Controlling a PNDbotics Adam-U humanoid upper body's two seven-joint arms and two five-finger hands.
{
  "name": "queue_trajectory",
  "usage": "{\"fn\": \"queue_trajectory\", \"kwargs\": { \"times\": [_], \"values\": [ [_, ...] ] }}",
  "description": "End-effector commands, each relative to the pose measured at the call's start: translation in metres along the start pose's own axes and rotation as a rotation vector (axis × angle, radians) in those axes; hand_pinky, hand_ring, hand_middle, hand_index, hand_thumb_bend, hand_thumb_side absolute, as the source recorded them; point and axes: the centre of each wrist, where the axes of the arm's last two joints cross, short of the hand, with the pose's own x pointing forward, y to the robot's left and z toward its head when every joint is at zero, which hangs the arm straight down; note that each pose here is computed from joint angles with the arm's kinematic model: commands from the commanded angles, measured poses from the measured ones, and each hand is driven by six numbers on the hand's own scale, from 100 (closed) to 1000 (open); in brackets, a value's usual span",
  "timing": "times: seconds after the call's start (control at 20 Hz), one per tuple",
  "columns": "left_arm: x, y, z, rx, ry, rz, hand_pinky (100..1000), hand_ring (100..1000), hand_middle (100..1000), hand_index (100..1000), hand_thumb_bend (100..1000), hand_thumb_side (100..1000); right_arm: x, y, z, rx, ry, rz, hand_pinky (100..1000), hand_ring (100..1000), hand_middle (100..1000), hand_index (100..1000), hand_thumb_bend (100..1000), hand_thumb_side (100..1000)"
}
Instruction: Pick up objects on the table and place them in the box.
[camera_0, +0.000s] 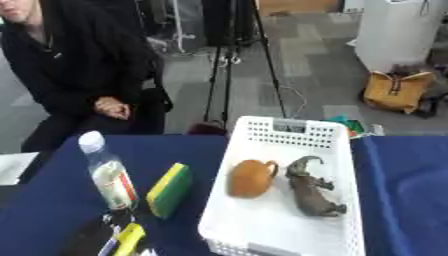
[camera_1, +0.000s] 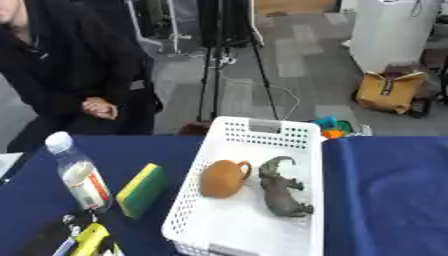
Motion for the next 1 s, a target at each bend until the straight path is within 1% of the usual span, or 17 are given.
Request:
{"fn": "queue_trajectory", "kwargs": {
  "times": [0.05, 0.2, 0.45, 0.5, 0.55, 0.6, 0.65, 0.7, 0.85, 0.9, 1.0],
  "values": [
    [0.0, 0.002, -0.001, 0.006, -0.008, -0.005, 398, 620, 573, 722, 100, 290, 0.005, -0.002, -0.009, -0.024, -0.034, -0.012, 447, 391, 326, 471, 100, 948],
    [-0.001, -0.001, -0.002, 0.004, -0.006, -0.007, 409, 623, 574, 671, 100, 292, 0.006, -0.001, -0.01, -0.029, -0.034, -0.017, 448, 391, 323, 471, 100, 948],
    [-0.003, -0.007, -0.002, 0.026, -0.001, 0.014, 401, 624, 576, 665, 100, 307, 0.006, 0.0, -0.01, -0.034, -0.034, -0.021, 450, 392, 322, 470, 100, 946],
    [-0.003, -0.008, -0.002, 0.05, -0.007, 0.023, 384, 615, 570, 667, 100, 340, 0.006, 0.0, -0.01, -0.035, -0.035, -0.022, 450, 392, 320, 470, 100, 946],
    [-0.005, -0.011, -0.001, 0.078, -0.014, 0.032, 384, 615, 570, 667, 100, 340, 0.006, 0.0, -0.01, -0.036, -0.035, -0.023, 450, 392, 320, 470, 100, 946],
    [-0.007, -0.014, -0.001, 0.111, -0.016, 0.04, 360, 596, 552, 652, 100, 381, 0.006, 0.0, -0.011, -0.038, -0.036, -0.023, 451, 392, 319, 470, 100, 946],
    [-0.01, -0.018, -0.001, 0.148, -0.015, 0.046, 360, 596, 552, 652, 100, 381, 0.006, 0.0, -0.011, -0.04, -0.036, -0.024, 451, 392, 319, 470, 100, 946],
    [-0.013, -0.022, -0.001, 0.179, -0.014, 0.05, 339, 580, 536, 635, 100, 409, 0.006, 0.0, -0.011, -0.041, -0.037, -0.025, 451, 393, 319, 470, 100, 945],
    [-0.021, -0.033, -0.002, 0.263, -0.015, 0.051, 320, 561, 519, 619, 100, 433, 0.007, 0.001, -0.011, -0.046, -0.037, -0.027, 451, 392, 319, 470, 100, 945],
    [-0.023, -0.035, -0.003, 0.294, -0.021, 0.045, 285, 524, 493, 589, 100, 486, 0.007, 0.001, -0.011, -0.048, -0.036, -0.029, 452, 392, 317, 470, 100, 946],
    [-0.026, -0.038, -0.004, 0.368, -0.035, 0.029, 281, 520, 491, 587, 100, 493, 0.007, 0.002, -0.011, -0.052, -0.034, -0.034, 452, 392, 317, 470, 100, 945]
  ]
}}
